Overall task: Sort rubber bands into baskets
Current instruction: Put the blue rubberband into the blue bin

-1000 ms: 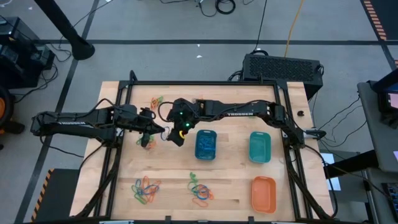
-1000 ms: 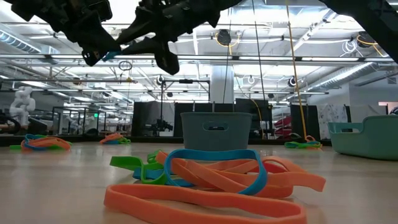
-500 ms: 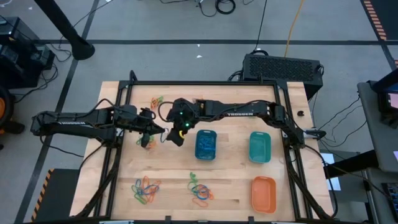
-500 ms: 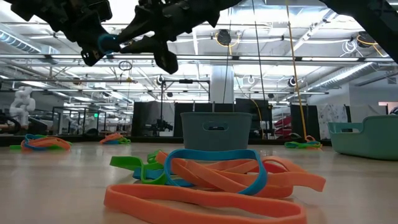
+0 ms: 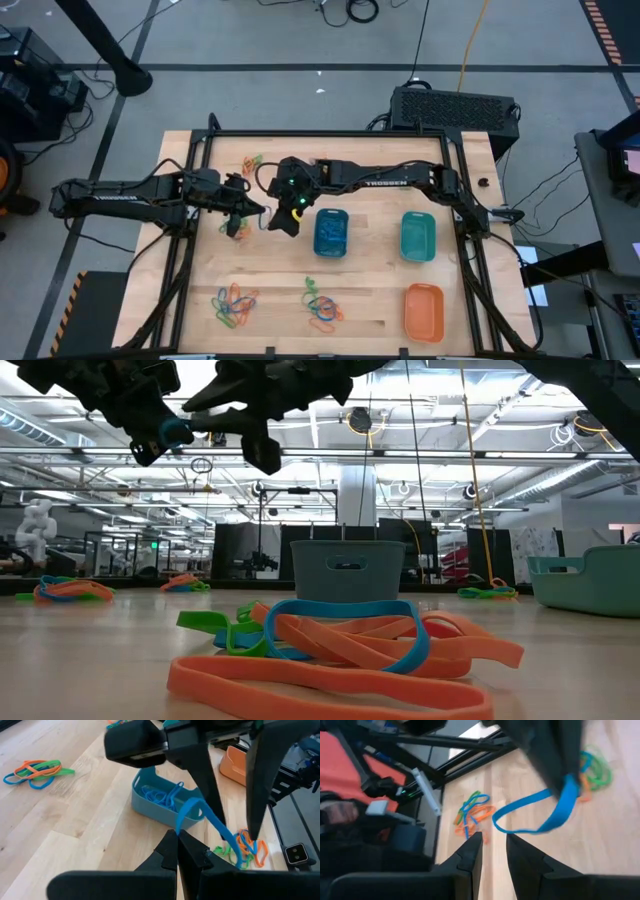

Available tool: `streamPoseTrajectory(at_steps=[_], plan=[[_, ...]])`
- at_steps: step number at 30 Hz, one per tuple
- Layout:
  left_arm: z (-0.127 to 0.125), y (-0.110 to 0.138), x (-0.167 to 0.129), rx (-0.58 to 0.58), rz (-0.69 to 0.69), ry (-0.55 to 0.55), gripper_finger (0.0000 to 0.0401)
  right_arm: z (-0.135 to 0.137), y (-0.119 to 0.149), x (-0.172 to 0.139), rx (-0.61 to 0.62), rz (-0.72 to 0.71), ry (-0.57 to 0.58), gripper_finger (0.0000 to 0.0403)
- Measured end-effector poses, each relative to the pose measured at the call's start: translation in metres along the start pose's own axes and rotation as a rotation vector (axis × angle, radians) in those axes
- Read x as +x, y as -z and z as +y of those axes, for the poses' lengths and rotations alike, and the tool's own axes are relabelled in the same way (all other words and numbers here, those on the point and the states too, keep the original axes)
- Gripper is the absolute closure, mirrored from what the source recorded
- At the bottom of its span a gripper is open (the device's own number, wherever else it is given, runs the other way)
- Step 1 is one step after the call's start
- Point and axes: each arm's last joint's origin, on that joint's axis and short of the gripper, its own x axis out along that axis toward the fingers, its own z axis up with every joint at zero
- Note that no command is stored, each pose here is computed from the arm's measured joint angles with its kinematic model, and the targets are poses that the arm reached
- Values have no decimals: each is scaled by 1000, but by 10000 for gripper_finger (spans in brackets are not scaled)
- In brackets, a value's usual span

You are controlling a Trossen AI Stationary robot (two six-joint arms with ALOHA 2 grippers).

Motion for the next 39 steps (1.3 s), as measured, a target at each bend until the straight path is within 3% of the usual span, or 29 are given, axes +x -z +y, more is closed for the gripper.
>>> streamPoseTrajectory(at_steps=[5,16,22,25,31,34,39], plan=[[0,0,0,0,0,0,399,-3,-1,0,5,-37,71,323],[0,0,0,1,1,0,399,-1,-5,0,-7,-69,63,325],[0,0,0,0,4,-1,396,-2,-3,-1,-25,-53,64,368],[0,1,0,0,7,0,371,-4,-1,-2,-35,-29,73,396],[0,2,0,-12,32,17,280,-10,-1,-5,-31,-7,92,400],[1,6,0,-79,68,3,237,-12,1,-5,-28,10,101,402],[2,11,-1,-122,127,23,193,-7,6,-16,-53,75,137,402]])
